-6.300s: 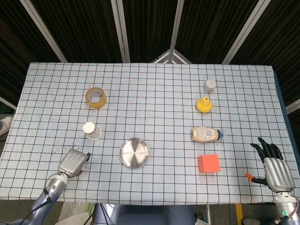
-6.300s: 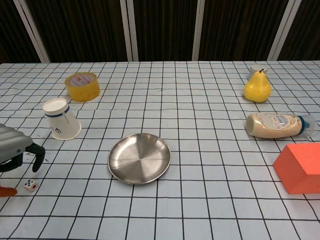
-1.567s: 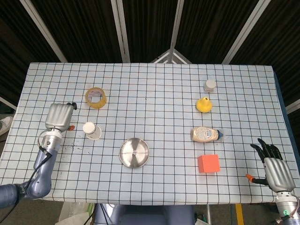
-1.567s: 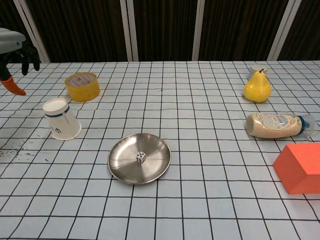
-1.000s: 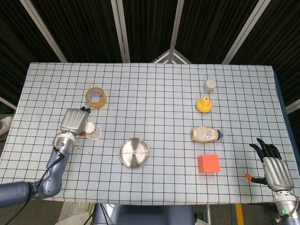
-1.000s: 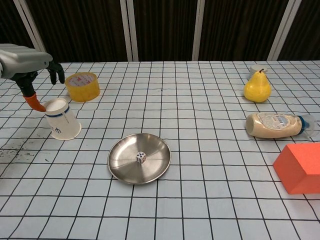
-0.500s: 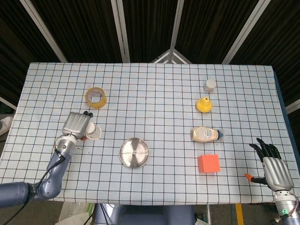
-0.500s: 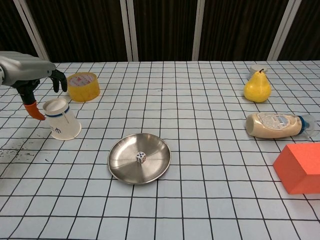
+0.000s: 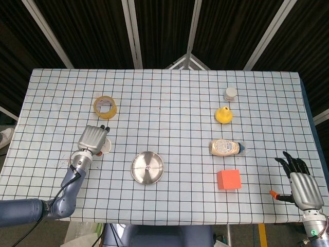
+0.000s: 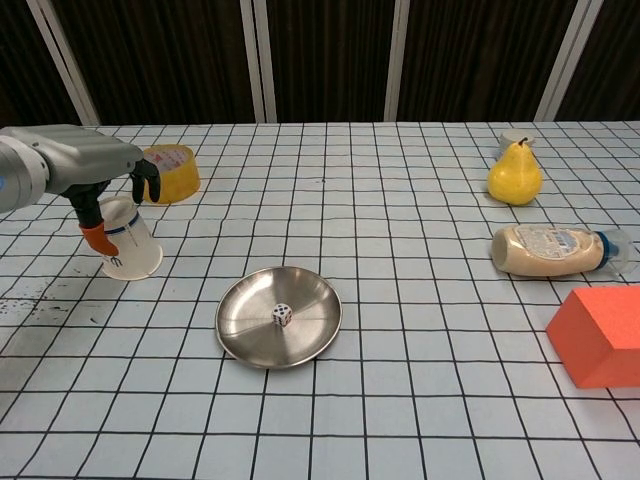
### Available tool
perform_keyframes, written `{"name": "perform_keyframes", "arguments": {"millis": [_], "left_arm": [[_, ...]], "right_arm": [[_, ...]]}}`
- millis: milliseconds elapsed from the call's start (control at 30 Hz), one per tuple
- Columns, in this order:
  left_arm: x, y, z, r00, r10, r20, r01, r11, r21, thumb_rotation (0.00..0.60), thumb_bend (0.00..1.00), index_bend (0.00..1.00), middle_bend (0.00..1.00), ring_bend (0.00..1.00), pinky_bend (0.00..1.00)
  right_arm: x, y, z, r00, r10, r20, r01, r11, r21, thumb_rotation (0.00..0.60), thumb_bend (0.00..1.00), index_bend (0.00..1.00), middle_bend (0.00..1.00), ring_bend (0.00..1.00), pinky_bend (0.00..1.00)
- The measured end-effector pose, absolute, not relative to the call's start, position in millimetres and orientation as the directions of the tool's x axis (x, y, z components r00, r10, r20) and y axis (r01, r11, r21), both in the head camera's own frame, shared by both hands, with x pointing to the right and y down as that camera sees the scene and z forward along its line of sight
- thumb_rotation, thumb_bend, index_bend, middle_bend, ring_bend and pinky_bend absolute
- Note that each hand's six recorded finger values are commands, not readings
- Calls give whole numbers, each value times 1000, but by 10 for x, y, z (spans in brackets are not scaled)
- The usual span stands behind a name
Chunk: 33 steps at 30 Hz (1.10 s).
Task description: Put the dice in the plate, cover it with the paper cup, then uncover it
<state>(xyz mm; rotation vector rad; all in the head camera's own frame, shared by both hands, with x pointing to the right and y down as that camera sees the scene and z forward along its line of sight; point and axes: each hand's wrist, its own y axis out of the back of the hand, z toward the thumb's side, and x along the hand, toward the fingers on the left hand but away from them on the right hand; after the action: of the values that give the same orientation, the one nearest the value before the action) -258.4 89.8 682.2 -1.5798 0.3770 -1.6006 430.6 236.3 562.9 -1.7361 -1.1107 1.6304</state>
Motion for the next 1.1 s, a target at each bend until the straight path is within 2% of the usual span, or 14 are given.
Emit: {"name": "perform_keyframes", "arguments": {"millis": [700, 933, 1100], "left_arm": [[-2759, 820, 6723, 104, -733, 672, 347, -606, -716, 600, 137, 347, 376, 715, 863], [-2748, 829, 6751, 106, -730, 675, 360, -605, -711, 600, 193, 366, 386, 715, 863], [-2702, 843, 6776, 115, -726, 678, 359, -606, -710, 600, 269, 410, 432, 718, 863]], "right_arm": [[4288, 2381, 5645, -51, 821, -569, 216, -547, -809, 600, 142, 189, 33, 102, 0], [4307, 2375, 5634, -55, 823, -566, 222, -543, -810, 600, 143, 189, 33, 102, 0], [4324, 2378, 5625, -60, 823, -565, 223, -541, -811, 600, 143, 189, 33, 102, 0]]}}
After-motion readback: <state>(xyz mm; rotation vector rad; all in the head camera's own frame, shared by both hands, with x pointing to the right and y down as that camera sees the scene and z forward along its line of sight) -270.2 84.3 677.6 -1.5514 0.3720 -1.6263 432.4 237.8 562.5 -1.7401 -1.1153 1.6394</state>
